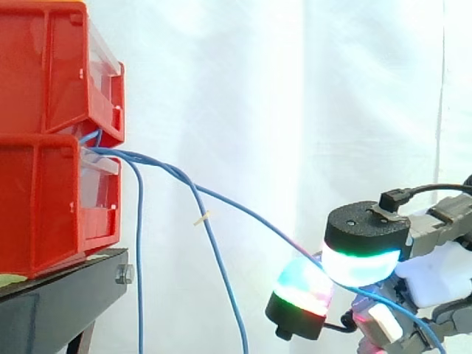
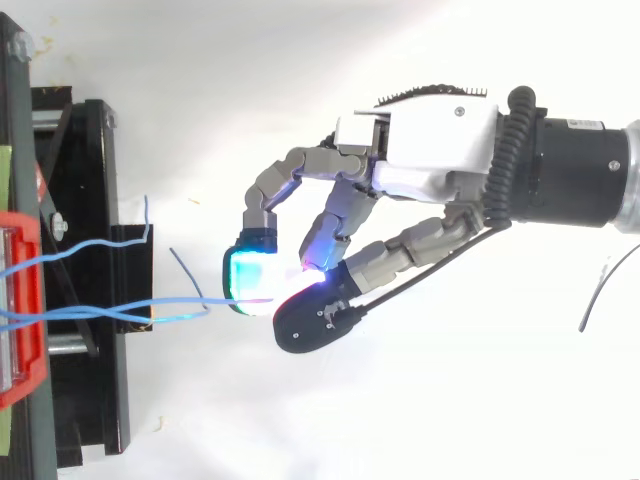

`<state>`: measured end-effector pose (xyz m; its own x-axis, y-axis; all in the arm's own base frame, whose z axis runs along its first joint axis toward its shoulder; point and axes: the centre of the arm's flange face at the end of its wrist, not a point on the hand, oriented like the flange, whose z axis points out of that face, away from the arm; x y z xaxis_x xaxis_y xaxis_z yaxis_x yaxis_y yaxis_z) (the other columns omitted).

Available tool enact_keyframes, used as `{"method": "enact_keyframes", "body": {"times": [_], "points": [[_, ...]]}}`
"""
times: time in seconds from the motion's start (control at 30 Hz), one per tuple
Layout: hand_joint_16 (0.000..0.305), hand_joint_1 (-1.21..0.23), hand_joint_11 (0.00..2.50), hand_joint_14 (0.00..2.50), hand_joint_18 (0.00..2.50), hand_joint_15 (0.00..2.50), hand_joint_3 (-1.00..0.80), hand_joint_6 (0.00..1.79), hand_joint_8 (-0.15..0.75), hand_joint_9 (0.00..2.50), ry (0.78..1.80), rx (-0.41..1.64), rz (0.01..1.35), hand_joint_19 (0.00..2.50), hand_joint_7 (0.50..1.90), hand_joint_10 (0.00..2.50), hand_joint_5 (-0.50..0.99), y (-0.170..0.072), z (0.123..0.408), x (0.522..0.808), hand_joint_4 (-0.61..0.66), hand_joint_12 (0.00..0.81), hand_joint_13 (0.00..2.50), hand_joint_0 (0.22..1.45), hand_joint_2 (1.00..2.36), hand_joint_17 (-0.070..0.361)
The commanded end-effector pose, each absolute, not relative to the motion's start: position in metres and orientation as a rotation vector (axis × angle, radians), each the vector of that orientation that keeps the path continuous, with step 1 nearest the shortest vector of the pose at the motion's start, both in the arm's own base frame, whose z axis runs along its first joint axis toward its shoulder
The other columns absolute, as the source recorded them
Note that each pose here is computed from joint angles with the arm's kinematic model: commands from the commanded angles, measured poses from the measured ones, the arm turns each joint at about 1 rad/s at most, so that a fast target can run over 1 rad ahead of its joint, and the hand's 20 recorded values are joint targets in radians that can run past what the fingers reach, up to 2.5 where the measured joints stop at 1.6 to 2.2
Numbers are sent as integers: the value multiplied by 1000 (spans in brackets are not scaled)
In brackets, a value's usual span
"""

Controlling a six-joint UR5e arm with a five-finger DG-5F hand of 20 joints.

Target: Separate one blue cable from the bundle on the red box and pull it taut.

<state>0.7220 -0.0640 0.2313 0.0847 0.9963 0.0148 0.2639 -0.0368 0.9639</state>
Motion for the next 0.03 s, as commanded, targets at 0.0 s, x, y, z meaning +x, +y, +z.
{"method": "enact_keyframes", "body": {"times": [0.0], "points": [[53,-899,490,22,737,555,-153,894,324,1300,1327,1461,1027,471,947,18,-29,-64,231,722,20,390,1054,626,1010,120]]}}
